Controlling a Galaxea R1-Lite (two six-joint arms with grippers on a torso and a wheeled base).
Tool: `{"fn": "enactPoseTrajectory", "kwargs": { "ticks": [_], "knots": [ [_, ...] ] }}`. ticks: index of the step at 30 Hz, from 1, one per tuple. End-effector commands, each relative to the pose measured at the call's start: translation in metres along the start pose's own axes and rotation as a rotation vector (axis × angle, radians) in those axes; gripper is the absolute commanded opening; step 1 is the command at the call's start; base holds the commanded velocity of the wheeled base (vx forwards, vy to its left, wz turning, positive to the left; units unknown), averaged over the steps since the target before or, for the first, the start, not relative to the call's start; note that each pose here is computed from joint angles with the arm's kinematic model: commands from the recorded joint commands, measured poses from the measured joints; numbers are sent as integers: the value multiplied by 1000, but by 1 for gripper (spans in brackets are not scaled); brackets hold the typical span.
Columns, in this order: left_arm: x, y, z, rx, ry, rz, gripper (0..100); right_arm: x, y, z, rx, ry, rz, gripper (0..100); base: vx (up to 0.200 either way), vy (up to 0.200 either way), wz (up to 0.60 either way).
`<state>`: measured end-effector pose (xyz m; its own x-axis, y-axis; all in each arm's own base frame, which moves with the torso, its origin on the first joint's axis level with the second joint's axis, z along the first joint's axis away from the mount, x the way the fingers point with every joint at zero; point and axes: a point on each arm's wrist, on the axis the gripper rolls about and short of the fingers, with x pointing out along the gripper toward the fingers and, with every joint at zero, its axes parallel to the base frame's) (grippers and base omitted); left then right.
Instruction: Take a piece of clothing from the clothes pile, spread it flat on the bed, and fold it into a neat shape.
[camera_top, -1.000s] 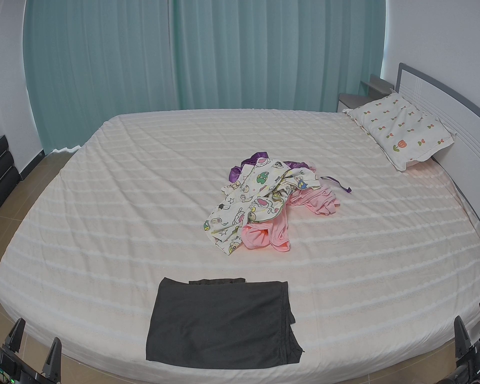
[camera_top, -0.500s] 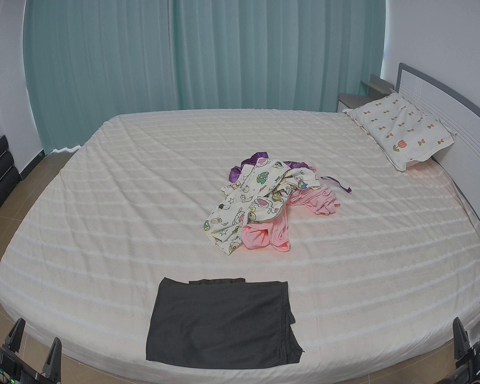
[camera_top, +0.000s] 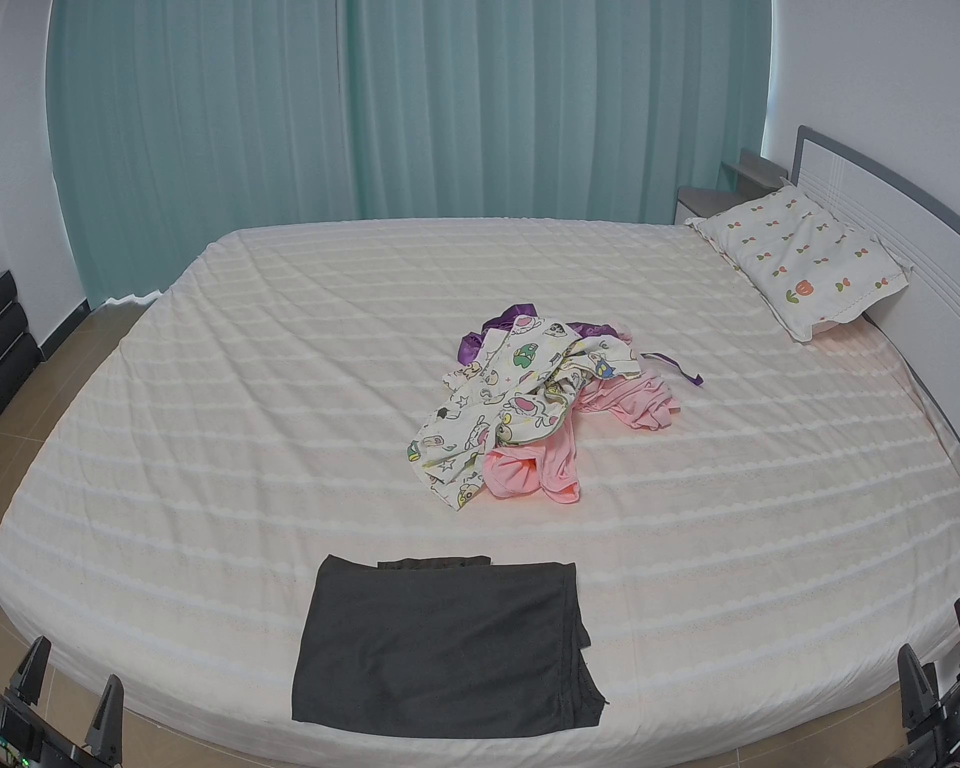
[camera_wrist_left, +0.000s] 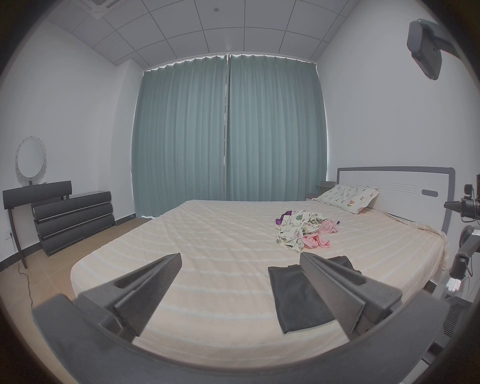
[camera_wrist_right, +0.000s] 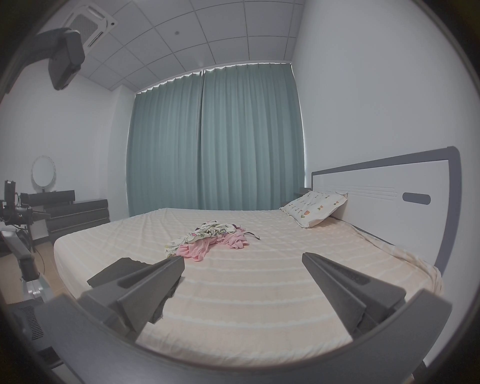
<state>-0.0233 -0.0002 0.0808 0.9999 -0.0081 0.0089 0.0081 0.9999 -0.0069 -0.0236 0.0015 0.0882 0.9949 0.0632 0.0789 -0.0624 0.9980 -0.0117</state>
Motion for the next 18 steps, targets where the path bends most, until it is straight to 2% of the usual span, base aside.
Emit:
{"fn": "enactPoseTrajectory", "kwargs": {
  "ticks": [1,5,8,9,10,13,18],
  "knots": [
    [1,0,-5,-1,9,0,100,0,0,-5,8,5,6,100,0,0,0],
    [1,0,-5,-1,9,0,100,0,-1,-4,-31,-5,-28,100,0,0,0],
    [1,0,-5,-1,9,0,100,-1,-1,3,-70,-59,-41,100,0,0,0],
    [1,0,-5,-1,9,0,100,-1,0,8,-85,-104,-22,100,0,0,0],
    [1,0,-5,-1,9,0,100,0,0,5,-91,-89,-14,100,0,0,0],
    [1,0,-5,-1,9,0,100,0,-1,-9,-66,56,-38,100,0,0,0],
    [1,0,-5,-1,9,0,100,0,-1,-12,-25,89,-55,100,0,0,0]
  ]
}}
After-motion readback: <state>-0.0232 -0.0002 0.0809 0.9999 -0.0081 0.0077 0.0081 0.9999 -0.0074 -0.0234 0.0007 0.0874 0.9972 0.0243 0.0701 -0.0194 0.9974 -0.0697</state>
